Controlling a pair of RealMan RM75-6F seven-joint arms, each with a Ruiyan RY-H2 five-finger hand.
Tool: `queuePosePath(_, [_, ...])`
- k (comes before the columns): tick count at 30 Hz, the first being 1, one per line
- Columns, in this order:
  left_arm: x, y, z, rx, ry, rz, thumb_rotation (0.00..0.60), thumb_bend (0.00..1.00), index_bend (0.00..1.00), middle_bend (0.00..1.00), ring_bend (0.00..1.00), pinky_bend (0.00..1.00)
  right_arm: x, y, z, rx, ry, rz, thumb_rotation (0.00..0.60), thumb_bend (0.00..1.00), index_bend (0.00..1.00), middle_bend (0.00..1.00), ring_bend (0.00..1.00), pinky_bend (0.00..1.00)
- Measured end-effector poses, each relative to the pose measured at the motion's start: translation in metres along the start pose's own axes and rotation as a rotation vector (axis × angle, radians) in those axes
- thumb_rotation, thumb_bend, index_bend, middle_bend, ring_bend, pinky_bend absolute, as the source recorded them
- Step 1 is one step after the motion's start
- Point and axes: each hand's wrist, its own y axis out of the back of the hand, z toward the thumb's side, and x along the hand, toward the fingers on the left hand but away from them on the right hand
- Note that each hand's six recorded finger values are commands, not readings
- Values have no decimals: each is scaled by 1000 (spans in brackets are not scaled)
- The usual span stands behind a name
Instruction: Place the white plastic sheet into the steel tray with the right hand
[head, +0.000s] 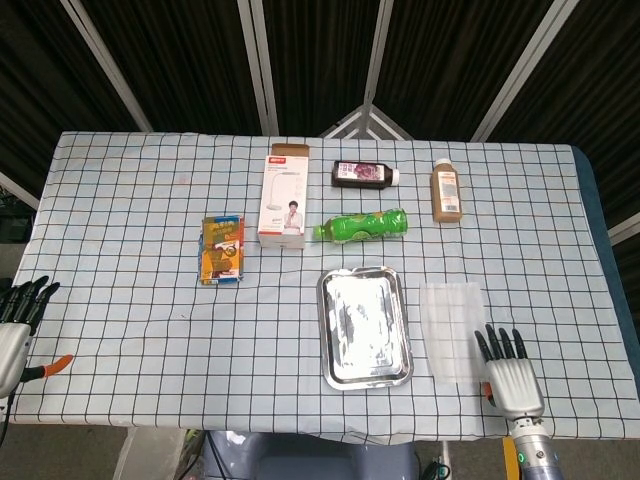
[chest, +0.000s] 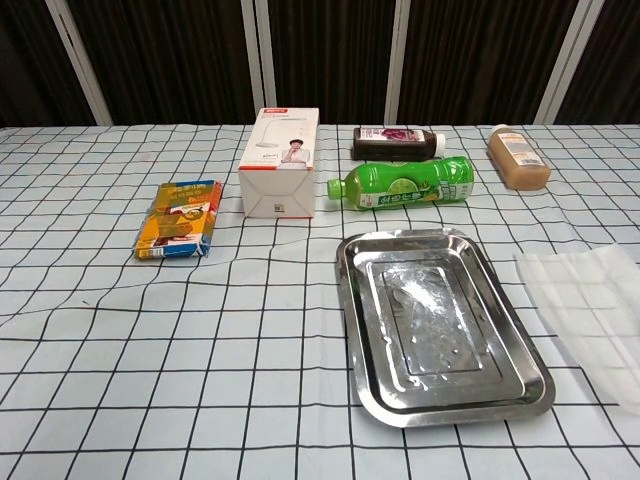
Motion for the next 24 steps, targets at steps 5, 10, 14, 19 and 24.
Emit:
queuePosePath(5, [0, 0, 0, -6, 2, -3, 600, 0, 0, 0, 0, 0, -2, -1, 0, 8, -4, -4, 600, 386, 0, 0, 0, 0])
queuePosePath(10, [0, 0, 0, -11, 1, -3, 600, 0, 0, 0, 0, 0, -3, -1, 1, 1, -10, -3, 600, 388, 7, 0, 0, 0])
queuePosePath(14, [0, 1, 0, -13, 2, -1, 600, 0, 0, 0, 0, 0, -4, 1, 4, -7, 6, -20, 600, 451, 114, 0, 0, 0])
queuePosePath(19, [0, 1, 0, -19, 3, 2, 600, 0, 0, 0, 0, 0, -5, 1, 7, -25, 18, -36, 600, 511, 208, 20, 0, 0])
queuePosePath(24, [0, 1, 1, -21, 1, 3, 600, 0, 0, 0, 0, 0, -6, 2, 12, -52, 31, -52, 600, 513, 230, 41, 3, 0])
